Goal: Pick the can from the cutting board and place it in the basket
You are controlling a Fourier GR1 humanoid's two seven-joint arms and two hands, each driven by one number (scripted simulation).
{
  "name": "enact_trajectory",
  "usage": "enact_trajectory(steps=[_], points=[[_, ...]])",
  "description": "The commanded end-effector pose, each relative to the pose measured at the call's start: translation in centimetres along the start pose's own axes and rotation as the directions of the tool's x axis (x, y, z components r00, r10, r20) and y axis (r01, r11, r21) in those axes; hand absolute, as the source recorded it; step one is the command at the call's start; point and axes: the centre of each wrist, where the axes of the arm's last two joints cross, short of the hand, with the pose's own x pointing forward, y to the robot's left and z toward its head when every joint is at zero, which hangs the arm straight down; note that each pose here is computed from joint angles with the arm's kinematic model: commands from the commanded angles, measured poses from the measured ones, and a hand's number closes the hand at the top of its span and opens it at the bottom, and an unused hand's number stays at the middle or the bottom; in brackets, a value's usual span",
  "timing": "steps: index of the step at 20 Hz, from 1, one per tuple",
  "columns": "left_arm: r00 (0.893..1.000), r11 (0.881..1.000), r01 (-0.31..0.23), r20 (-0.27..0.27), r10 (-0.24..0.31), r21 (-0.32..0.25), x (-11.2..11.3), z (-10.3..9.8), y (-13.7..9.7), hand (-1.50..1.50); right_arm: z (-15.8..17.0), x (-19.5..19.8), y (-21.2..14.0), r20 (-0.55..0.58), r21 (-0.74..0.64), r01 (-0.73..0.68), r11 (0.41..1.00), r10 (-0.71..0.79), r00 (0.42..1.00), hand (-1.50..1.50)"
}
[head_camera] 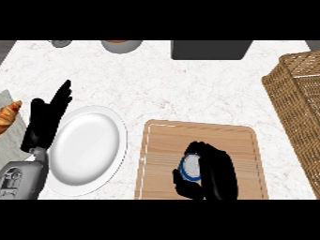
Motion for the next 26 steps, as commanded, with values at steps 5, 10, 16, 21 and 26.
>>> enact_trajectory(steps=[5, 10, 16, 21, 26], points=[[1.0, 1.0, -0.01, -0.009, 0.01, -0.01, 0.0, -0.4, -0.7, 0.0, -5.0, -4.0, -1.8, 0.03, 0.266, -0.431, 0.863, 0.439, 0.898, 1.5], [1.0, 1.0, 0.006, -0.008, -0.006, 0.009, -0.5, 0.5, -0.3, 0.0, -5.4, -1.8, -5.8, 0.132, 0.186, -0.511, 0.839, 0.494, 0.859, 1.5], [1.0, 1.0, 0.004, -0.017, -0.004, 0.013, -1.5, 0.0, -1.1, 0.0, -5.1, 1.8, -9.4, 0.103, 0.14, -0.141, 0.98, 0.127, 0.987, 1.5], [1.0, 1.0, 0.007, -0.011, -0.007, 0.015, -0.3, 0.1, -0.6, 0.0, -1.8, 4.3, -13.8, 0.144, -0.011, 0.184, 0.983, -0.181, 0.973, 1.5], [1.0, 1.0, 0.012, -0.013, -0.012, -0.007, 0.0, 0.0, -1.2, 0.0, 0.1, 7.2, -20.6, 0.177, -0.143, 0.291, 0.946, -0.265, 0.948, 1.5]])
